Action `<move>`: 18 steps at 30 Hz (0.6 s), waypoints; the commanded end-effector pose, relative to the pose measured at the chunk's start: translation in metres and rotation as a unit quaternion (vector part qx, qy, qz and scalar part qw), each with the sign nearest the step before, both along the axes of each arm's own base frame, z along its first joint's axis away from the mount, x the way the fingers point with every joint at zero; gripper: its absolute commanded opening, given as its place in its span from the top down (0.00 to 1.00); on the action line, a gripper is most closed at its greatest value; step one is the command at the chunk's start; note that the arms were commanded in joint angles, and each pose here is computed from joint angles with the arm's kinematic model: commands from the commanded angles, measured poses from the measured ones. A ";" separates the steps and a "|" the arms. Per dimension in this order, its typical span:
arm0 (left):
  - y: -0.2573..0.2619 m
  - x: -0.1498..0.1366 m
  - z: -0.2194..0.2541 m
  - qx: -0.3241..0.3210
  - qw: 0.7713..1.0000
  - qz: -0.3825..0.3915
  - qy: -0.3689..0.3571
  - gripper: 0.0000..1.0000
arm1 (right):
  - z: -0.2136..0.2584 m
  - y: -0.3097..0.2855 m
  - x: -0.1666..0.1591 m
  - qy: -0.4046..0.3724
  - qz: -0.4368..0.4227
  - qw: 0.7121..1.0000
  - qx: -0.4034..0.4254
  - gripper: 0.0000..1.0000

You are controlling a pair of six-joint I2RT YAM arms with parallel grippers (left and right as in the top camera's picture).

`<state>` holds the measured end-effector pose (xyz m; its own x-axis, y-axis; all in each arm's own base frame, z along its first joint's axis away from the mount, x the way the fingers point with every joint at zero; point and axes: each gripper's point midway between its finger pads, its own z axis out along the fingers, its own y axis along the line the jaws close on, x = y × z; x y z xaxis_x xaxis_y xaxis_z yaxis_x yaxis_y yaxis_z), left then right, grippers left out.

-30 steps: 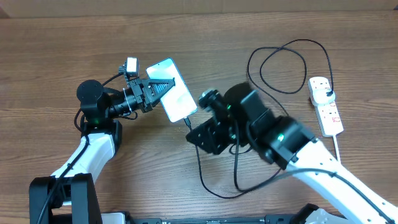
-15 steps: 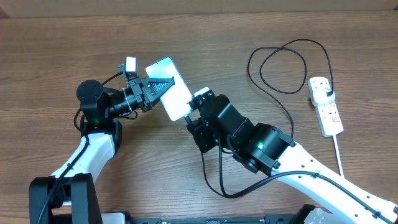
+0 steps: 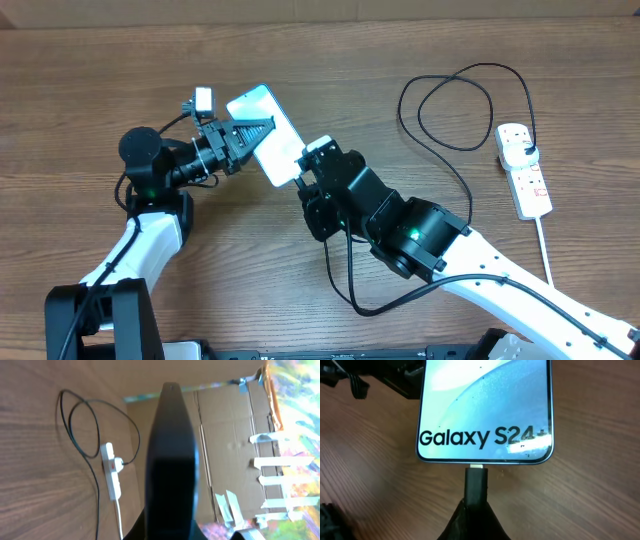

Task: Plug charger to phone and switch on socket
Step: 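Open the right gripper and release the plugged-in cable, then lower the phone flat onto the table with the left gripper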

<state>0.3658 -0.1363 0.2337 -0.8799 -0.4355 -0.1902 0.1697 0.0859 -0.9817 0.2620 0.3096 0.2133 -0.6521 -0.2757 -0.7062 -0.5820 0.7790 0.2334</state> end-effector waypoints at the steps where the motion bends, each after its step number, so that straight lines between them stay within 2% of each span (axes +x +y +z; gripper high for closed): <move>1: -0.017 -0.025 0.005 0.013 0.996 -0.077 -0.038 0.96 | 0.032 0.007 0.022 -0.056 -0.024 0.997 0.040 0.96; 6: -0.018 -0.029 0.005 0.017 0.994 -0.092 -0.050 0.96 | 0.025 0.002 0.018 -0.044 -0.023 0.998 0.024 0.96; 11: -0.021 -0.033 0.005 0.018 0.993 -0.104 -0.054 0.96 | 0.042 0.011 0.026 -0.086 -0.007 0.995 0.042 0.96; 14: -0.024 -0.035 0.005 0.017 0.992 -0.109 -0.054 0.96 | 0.040 0.010 0.024 -0.077 -0.009 0.996 0.042 0.96; 18: -0.022 -0.032 0.005 0.022 0.993 -0.100 -0.066 0.96 | 0.026 0.000 0.015 -0.049 -0.010 0.999 0.015 0.87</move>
